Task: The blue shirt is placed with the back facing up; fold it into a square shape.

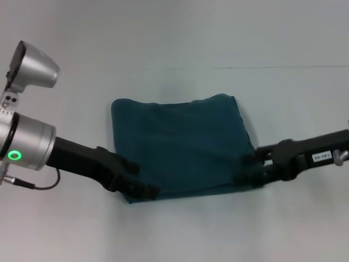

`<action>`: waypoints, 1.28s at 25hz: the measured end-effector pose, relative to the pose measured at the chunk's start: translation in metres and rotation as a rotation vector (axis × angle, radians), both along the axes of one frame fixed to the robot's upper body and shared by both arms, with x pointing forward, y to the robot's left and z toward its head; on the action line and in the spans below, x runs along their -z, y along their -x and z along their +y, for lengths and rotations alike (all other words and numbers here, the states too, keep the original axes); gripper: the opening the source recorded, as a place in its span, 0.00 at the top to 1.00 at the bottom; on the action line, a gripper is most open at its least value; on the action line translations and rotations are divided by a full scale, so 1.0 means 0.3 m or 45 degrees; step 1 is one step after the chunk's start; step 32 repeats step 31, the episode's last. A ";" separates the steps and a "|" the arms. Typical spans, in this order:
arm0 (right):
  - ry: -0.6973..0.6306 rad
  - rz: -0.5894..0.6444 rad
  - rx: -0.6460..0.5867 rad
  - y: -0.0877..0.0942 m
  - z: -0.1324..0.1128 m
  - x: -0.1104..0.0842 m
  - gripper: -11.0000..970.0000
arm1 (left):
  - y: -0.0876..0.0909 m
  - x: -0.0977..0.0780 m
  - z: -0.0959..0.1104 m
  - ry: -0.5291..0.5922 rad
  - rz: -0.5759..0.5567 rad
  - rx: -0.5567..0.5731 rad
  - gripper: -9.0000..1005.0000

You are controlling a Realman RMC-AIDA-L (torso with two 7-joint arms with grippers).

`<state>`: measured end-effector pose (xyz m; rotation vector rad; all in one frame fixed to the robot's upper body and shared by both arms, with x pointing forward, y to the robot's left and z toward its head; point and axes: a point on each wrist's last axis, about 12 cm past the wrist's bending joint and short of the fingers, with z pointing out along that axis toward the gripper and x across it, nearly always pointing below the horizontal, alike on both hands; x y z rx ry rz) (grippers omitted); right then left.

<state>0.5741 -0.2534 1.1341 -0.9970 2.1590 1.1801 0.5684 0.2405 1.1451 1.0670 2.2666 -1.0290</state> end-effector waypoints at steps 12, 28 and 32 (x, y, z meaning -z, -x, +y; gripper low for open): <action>0.046 -0.055 0.073 -0.030 -0.017 0.003 0.09 | -0.021 -0.001 -0.040 -0.006 -0.016 -0.002 0.04; 0.053 -0.082 0.114 -0.047 -0.016 0.002 0.09 | -0.006 -0.028 -0.080 -0.180 -0.062 -0.021 0.04; 0.051 -0.082 0.115 -0.047 -0.016 0.002 0.09 | -0.008 -0.030 -0.073 -0.170 -0.062 -0.035 0.04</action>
